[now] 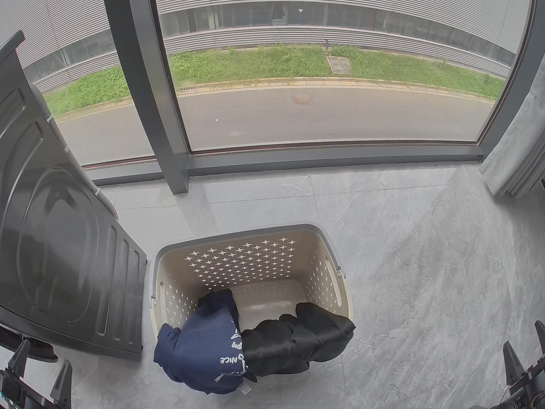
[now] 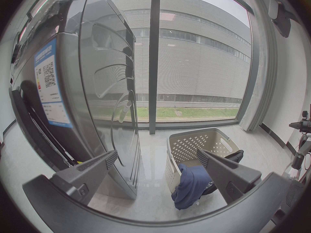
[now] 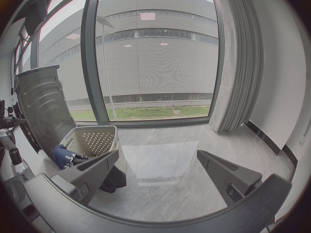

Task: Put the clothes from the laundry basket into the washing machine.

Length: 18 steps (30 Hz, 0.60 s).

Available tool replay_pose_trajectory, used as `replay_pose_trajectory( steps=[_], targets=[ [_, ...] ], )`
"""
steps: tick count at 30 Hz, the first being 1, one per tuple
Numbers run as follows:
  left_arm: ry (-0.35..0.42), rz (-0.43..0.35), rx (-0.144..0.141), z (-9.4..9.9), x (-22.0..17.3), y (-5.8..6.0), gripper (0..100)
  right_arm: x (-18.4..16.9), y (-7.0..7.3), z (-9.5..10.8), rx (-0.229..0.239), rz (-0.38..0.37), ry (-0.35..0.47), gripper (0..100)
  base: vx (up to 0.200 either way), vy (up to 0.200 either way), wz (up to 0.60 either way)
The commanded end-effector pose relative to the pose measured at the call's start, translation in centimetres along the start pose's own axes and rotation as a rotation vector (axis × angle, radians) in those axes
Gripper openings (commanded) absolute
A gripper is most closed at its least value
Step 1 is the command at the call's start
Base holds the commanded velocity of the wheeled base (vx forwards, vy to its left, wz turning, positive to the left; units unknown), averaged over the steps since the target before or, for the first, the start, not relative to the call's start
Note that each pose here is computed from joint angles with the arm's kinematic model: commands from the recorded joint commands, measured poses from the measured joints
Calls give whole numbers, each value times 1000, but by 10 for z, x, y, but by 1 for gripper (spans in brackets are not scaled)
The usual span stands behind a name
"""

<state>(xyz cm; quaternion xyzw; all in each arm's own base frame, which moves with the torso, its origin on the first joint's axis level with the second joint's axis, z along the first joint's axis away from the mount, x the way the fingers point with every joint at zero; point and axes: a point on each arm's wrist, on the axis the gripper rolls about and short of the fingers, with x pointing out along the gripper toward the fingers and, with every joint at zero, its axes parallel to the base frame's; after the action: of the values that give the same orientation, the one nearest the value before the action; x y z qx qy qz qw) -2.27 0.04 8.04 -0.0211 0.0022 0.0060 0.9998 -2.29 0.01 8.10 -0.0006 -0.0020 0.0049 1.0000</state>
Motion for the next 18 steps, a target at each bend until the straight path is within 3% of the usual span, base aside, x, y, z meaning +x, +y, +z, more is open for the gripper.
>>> replay_pose_trajectory(
  steps=[1, 8, 18],
  targets=[
    [3, -1, -1, -4, 0, 0, 100, 0, 0, -5, 0, 1, 1, 100, 0, 0, 0],
    [3, 0, -1, -4, 0, 0, 100, 0, 0, -5, 0, 1, 1, 100, 171, 0, 0],
    [1, 0, -1, -4, 0, 0, 100, 0, 0, -5, 0, 1, 1, 100, 20, 0, 0]
  ],
)
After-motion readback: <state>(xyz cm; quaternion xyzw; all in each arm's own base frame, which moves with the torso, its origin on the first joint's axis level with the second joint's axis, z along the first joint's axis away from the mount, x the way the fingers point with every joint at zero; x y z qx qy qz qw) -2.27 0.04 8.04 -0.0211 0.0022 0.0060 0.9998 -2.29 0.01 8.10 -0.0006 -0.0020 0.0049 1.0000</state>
